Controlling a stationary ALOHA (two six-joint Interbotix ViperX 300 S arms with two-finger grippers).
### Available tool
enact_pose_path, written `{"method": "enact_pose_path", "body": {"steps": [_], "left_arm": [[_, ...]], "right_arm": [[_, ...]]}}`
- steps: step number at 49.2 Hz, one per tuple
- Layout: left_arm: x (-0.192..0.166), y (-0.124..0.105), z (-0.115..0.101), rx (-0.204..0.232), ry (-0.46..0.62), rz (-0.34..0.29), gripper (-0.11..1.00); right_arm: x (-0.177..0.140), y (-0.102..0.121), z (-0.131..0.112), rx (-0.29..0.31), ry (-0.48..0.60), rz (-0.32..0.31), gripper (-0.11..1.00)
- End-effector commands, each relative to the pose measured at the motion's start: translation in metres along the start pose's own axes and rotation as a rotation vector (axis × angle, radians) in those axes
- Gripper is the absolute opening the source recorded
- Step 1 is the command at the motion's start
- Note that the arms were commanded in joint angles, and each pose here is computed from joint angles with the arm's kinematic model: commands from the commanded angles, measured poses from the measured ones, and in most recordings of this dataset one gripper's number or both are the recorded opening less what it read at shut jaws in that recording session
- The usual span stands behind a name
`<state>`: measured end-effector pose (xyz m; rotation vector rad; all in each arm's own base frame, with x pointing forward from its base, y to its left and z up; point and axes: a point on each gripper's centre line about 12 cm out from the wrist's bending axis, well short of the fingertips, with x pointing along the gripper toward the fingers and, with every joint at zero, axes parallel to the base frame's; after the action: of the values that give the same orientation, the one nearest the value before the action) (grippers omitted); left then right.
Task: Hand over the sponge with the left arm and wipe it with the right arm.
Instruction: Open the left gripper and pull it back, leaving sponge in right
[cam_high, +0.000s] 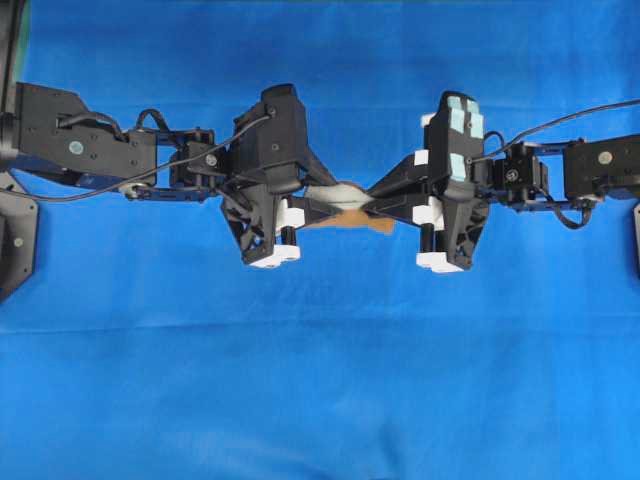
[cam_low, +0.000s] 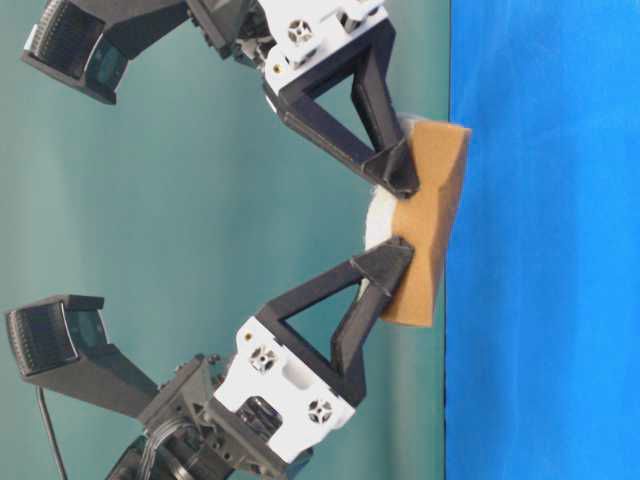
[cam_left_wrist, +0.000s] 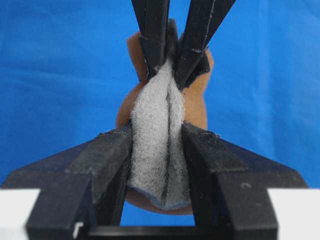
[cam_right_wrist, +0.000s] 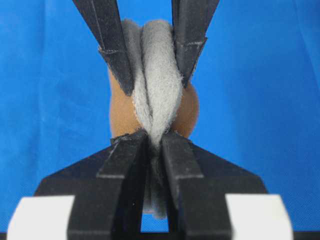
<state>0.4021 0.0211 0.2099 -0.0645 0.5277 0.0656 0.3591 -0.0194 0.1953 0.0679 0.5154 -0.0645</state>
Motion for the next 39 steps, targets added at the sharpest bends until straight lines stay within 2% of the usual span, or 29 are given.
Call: {"method": "enact_pose_path", "body": {"steps": [1, 6, 14, 17, 31, 39], "left_arm": [[-0.009, -0.003, 0.018, 0.004, -0.067, -0.008, 0.28], [-0.012, -0.006, 0.020, 0.009, -0.087, -0.014, 0.30], [-0.027, -0.011, 0.022, 0.018, -0.111, -0.028, 0.77], [-0.036, -0.012, 0.020, 0.021, -0.120, -0.031, 0.87], [-0.084, -0.014, -0.002, 0.022, -0.220, -0.046, 0.84], [-0.105, -0.013, -0.006, 0.021, -0.298, -0.051, 0.84]], "right_arm": [[-0.003, 0.001, 0.013, -0.007, -0.032, 0.003, 0.13], [-0.003, 0.001, 0.012, -0.005, -0.026, 0.003, 0.13], [-0.007, 0.001, 0.013, -0.005, -0.031, 0.003, 0.13], [-0.009, 0.001, 0.013, -0.005, -0.034, 0.003, 0.13], [-0.015, 0.001, 0.011, -0.005, -0.026, 0.002, 0.13], [-0.014, 0.001, 0.011, -0.005, -0.024, 0.002, 0.14]]}}
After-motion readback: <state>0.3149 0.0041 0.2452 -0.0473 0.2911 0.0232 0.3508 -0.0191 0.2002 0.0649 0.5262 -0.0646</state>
